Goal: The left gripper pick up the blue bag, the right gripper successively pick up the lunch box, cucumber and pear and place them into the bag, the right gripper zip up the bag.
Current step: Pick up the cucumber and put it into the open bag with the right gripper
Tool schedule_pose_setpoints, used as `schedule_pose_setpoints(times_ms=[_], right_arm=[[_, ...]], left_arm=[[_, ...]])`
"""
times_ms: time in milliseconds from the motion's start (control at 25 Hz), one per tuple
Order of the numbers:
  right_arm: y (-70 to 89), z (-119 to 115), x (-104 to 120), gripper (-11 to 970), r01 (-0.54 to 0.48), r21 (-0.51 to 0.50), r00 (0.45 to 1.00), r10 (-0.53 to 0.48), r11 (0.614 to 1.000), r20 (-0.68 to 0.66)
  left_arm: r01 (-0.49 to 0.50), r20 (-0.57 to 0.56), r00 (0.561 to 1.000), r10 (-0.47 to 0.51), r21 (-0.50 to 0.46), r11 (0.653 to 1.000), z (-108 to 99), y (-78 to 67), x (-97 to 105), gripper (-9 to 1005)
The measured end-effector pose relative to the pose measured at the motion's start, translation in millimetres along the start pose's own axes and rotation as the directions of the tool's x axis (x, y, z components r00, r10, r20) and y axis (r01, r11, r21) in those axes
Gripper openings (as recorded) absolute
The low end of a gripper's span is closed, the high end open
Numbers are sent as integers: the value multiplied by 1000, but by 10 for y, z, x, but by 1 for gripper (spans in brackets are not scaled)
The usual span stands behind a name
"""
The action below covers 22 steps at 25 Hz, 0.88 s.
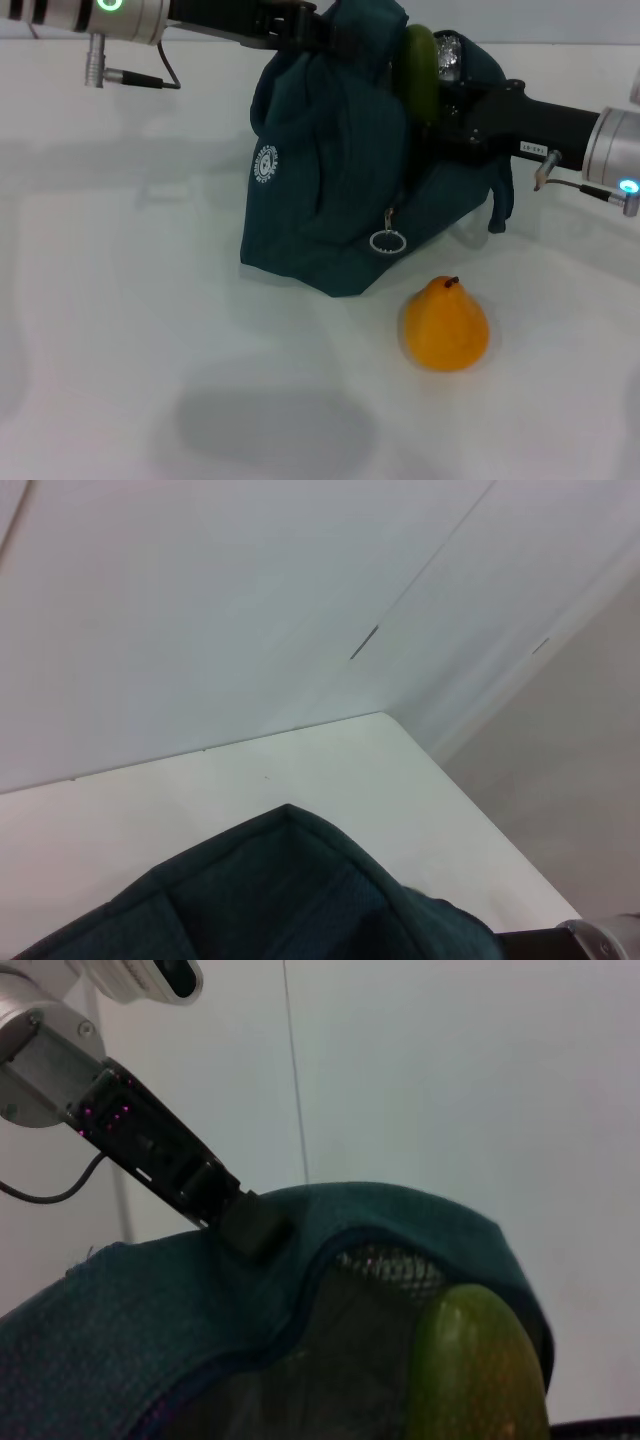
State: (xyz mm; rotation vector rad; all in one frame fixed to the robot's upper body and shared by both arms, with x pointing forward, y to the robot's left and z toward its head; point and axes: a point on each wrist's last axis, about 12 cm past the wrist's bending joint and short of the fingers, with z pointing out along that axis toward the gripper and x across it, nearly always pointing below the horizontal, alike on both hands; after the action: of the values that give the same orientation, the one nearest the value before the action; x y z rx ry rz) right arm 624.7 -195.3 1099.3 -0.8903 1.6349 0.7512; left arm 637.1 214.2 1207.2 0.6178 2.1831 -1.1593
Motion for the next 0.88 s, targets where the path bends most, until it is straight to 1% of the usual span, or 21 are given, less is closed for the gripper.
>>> schedule_pose_setpoints(times_ms=[160,200,240,280,440,520,600,760,880], right_arm=[[-4,37,-119,545,-18,-47,997,15,999,-73],[-4,37,-119,544,-18,-47,997,15,999,-73],[-4,81,-210,544,-29,-58,994,22,998,-110],[-5,91,-226,543,-36,-58,992,29,998,-119],[-27,199,-381,541,-62,-58,972,48,996,-228],[-38,258,-461,474,-58,-55,958,40,997,-283],[-43,307,-540,407,-46,-55,950,26,997,-310],[-46,371,-716,247,-51,-66,952,28,997,-306],[-58,327,-814,121,-64,-81,959,39,995,-280]], left_arm=[[2,0,1000,-2,0,1000,-5,3,5,40],[2,0,1000,-2,0,1000,-5,3,5,40],[1,0,1000,-1,1,1000,-4,2,5,40],[1,0,1000,-1,1,1000,-5,2,6,40],[-3,-1,1000,3,1,1000,-4,2,6,40],[-6,-1,1000,6,1,1000,-4,2,7,40],[-9,-1,1000,9,1,1000,-5,3,10,40],[-14,0,1000,14,1,1000,-7,6,13,40],[-17,0,1000,17,0,1000,-9,10,19,40]])
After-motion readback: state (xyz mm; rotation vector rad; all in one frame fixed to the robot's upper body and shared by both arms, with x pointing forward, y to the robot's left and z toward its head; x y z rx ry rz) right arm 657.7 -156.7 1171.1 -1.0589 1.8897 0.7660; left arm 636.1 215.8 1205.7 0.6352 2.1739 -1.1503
